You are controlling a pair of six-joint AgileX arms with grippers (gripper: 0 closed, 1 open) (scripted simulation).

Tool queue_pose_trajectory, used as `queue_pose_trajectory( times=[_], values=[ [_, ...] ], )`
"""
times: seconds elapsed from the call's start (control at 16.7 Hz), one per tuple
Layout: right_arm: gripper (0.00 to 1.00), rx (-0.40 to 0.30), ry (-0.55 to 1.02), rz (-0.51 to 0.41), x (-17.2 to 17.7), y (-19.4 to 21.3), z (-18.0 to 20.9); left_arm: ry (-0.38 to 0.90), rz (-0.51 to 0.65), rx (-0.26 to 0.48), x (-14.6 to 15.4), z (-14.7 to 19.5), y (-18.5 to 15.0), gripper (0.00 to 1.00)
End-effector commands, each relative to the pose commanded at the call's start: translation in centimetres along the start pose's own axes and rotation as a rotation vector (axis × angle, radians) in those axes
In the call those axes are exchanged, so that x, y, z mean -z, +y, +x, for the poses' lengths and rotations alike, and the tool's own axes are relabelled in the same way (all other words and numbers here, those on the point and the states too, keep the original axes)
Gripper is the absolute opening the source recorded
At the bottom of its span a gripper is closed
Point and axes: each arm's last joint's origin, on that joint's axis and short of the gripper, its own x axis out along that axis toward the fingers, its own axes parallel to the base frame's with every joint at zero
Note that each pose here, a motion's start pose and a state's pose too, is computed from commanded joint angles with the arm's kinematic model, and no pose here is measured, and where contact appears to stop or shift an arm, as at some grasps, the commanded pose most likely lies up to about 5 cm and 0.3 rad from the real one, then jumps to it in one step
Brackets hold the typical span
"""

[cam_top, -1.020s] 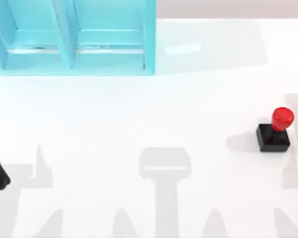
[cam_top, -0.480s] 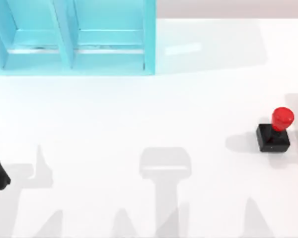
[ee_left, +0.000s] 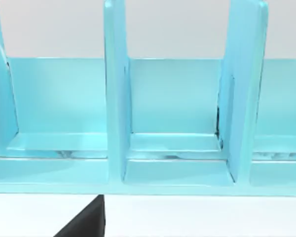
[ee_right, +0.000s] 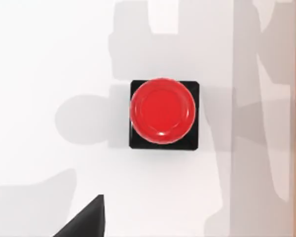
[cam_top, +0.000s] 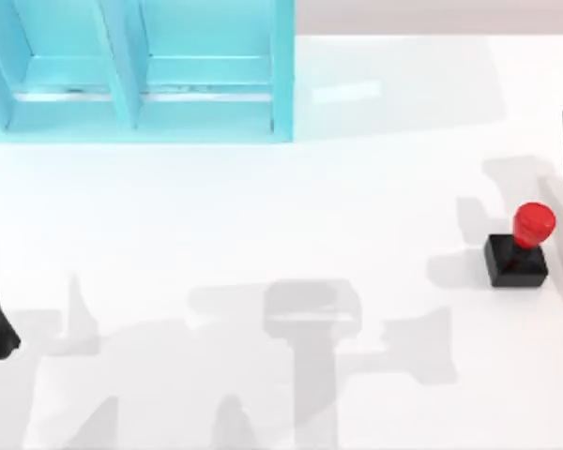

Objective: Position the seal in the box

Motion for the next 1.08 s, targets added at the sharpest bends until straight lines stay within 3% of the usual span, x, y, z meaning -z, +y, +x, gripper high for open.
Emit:
queue_pose_trajectory(
  times=[0.24, 0.48, 1.08],
  values=[
    [1.0, 0.037, 0.26, 0.007, -4.7, 2.0, 4.3, 0.0, 0.0, 0.0, 0.0, 0.0, 0.0, 1.0],
    [1.0, 0.063, 0.401, 0.014, -7.0, 3.2, 7.3, 0.0, 0.0, 0.0, 0.0, 0.0, 0.0, 1.0],
    [1.0, 0.07, 0.436, 0.017, -6.9, 3.3, 9.1, 0.0, 0.0, 0.0, 0.0, 0.0, 0.0, 1.0]
  ],
)
